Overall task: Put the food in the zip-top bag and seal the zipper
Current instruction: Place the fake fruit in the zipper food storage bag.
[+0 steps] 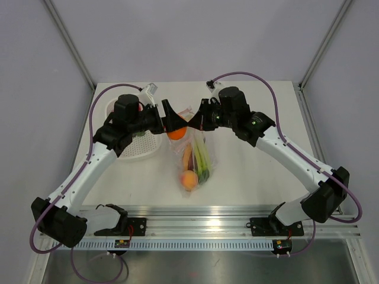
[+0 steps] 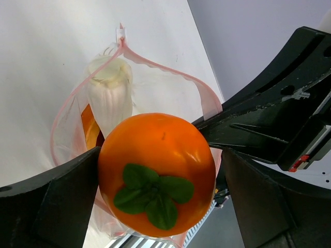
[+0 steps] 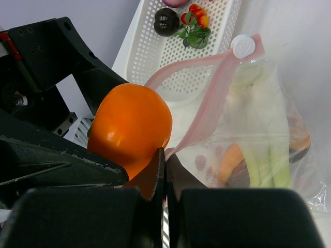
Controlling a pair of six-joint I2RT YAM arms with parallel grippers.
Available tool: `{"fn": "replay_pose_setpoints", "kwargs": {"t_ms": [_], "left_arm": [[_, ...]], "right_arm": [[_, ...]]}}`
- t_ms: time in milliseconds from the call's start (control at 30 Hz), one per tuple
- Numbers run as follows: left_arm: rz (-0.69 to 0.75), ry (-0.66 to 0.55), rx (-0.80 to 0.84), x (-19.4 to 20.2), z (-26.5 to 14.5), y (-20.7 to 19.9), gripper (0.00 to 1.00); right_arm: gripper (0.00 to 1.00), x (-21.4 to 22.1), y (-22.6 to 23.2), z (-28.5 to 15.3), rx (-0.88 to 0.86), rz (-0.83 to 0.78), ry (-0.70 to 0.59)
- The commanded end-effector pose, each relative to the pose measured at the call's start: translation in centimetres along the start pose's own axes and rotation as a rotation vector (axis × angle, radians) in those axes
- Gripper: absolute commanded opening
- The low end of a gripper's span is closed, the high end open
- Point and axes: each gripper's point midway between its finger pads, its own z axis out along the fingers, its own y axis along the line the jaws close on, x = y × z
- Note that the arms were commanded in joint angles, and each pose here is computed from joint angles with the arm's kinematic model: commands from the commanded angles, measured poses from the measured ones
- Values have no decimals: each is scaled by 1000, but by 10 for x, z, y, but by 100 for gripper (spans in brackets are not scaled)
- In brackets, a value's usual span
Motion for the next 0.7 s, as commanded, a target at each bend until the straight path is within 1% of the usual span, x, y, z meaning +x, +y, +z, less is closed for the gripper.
{"fn": "replay_pose_setpoints", "kwargs": {"t_ms": [0, 333, 667], "left_arm": [[37, -18, 24, -7, -1, -8, 99], [40, -4, 34, -4, 0, -11, 99], [57, -31, 9, -10, -6, -12, 99]], "right_arm": [[0, -28, 29, -11, -90, -29, -92], [0, -28, 29, -14, -89, -24, -97], [0, -27, 29, -17, -87, -24, -98]]}}
